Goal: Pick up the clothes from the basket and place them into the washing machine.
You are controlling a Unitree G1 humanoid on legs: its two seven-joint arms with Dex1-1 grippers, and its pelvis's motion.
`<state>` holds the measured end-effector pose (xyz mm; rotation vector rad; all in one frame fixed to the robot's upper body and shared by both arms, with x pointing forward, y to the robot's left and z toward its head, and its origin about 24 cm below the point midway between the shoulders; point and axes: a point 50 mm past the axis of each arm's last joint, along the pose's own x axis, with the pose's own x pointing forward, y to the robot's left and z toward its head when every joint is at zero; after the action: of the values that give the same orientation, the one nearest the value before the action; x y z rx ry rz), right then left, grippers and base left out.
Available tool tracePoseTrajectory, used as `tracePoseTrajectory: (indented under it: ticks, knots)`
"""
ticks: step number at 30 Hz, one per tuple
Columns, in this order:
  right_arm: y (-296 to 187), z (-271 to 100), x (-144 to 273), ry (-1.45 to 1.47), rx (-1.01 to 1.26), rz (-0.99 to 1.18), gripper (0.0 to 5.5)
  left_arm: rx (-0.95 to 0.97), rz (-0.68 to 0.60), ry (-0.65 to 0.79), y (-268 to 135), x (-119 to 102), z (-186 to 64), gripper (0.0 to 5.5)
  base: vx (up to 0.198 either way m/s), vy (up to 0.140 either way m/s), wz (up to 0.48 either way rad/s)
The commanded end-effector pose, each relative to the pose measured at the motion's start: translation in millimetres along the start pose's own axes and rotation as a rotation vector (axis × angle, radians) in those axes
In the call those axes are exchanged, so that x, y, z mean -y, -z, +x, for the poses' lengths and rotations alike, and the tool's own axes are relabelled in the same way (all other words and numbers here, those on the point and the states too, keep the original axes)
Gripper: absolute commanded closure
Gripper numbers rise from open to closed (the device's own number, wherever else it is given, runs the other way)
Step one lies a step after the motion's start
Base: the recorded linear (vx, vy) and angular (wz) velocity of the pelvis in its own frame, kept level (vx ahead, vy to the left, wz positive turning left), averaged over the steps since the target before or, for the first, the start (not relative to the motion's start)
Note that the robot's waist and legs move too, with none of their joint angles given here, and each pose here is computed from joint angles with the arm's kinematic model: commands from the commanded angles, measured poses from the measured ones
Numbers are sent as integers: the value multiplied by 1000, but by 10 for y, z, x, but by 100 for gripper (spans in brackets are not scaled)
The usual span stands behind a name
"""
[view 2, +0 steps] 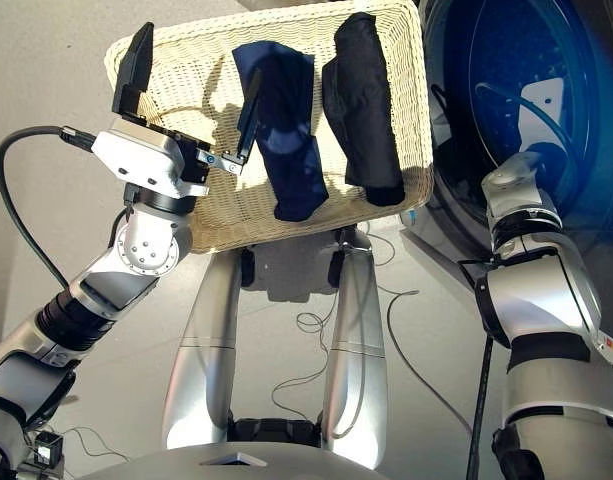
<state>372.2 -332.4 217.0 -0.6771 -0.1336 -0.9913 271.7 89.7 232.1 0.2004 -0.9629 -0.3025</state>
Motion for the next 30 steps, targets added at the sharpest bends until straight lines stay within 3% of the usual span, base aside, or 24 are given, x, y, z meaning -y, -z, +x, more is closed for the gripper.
tracePoseTrajectory:
  ticks: [1,5,12,19,24,30]
  knots:
    - [-369,192,331,81,136,237,0,155,-59,-58,-292,-26,36,0,0,0,0]
    - [-674,-211,32,-66,225,639,0,128,-47,-83,-242,-58,11,0,-1,4,-44]
    - [-731,-1006,-124,-353,358,982,0,72,-26,-101,-146,-123,-42,0,-1,1,-110]
    - [-740,-1629,-15,-597,515,1101,0,-7,-16,-80,-3,-137,-149,0,0,0,0]
    - [-902,-1863,83,-698,669,1090,0,-219,-39,-133,419,-128,-320,0,0,0,0]
    - [-1183,-2170,126,-819,768,1207,0,-495,-151,-227,956,54,-462,0,0,0,0]
